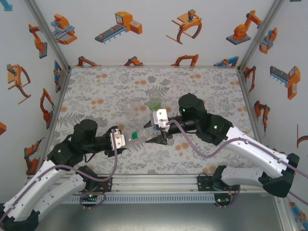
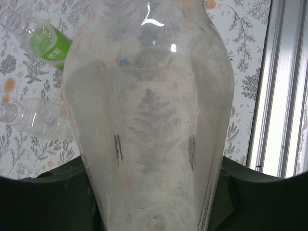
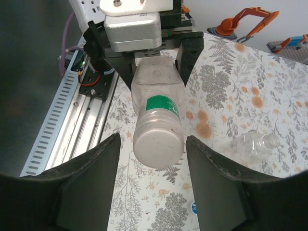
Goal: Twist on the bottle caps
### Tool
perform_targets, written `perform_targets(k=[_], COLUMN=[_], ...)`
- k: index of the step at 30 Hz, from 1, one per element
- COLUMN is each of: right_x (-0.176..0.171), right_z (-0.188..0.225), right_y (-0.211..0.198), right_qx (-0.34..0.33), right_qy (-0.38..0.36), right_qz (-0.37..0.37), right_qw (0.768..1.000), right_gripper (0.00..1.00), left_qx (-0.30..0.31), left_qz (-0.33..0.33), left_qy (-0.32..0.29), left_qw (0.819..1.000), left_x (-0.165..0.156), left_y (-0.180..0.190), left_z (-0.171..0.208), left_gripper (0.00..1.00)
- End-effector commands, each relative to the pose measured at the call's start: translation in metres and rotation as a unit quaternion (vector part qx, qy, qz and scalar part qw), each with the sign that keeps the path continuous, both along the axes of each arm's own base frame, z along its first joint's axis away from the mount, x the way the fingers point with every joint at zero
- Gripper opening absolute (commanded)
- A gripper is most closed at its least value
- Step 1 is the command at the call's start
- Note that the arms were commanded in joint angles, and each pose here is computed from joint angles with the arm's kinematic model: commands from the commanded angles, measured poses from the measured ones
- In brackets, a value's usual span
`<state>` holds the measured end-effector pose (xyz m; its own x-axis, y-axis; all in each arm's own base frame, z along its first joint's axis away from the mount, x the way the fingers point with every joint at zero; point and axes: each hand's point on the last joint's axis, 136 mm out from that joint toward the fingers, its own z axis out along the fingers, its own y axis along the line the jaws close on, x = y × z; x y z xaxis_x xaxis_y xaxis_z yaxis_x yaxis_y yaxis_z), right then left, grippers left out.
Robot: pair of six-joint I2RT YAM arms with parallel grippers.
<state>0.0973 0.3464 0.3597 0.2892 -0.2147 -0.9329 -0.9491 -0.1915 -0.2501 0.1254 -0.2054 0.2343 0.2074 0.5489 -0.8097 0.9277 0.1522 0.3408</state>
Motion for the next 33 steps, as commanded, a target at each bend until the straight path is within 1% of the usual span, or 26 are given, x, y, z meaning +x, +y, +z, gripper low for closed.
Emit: perform_targets(k=[1, 10, 15, 24, 26, 28, 31, 33], right_x=[-0.002, 0.002, 0.008, 0.009, 0.010, 0.011, 0.011, 0.010], right_z=[0.012, 0.010, 0.007, 0.003, 0.003, 0.002, 0.001, 0.002], right_y=[-0.001, 0.002, 0.004, 0.003, 0.004, 0.004, 0.005, 0.005], right_qx=[0.022, 0.023, 0.021, 0.014, 0.014, 0.013, 0.011, 0.013], right_qy=[-0.021, -0.012, -0.001, 0.015, 0.018, 0.021, 0.025, 0.027], right_qz=[-0.002, -0.008, -0.025, -0.035, -0.039, -0.042, -0.040, -0.040], right_qw=[1.000, 1.000, 0.999, 0.999, 0.999, 0.999, 0.999, 0.999], right_gripper=[0.52, 0.51, 0.48, 0.49, 0.53, 0.54, 0.52, 0.48], left_qx=[-0.004, -0.006, -0.005, -0.006, -0.006, -0.006, -0.006, -0.007], left_qz=[-0.018, -0.019, -0.017, -0.016, -0.016, -0.016, -0.016, -0.016], left_qy=[-0.008, -0.008, -0.009, -0.012, -0.013, -0.013, -0.014, -0.014], left_qw=[1.000, 1.000, 1.000, 1.000, 1.000, 1.000, 1.000, 1.000], left_x=[-0.006, -0.006, -0.006, -0.005, -0.005, -0.005, -0.006, -0.005], left_y=[-0.002, -0.001, -0.001, -0.001, -0.001, -0.001, 0.000, 0.000], left_z=[0.003, 0.004, 0.005, 0.005, 0.006, 0.006, 0.006, 0.006], left_gripper=[0.00, 0.00, 0.00, 0.00, 0.00, 0.00, 0.00, 0.00])
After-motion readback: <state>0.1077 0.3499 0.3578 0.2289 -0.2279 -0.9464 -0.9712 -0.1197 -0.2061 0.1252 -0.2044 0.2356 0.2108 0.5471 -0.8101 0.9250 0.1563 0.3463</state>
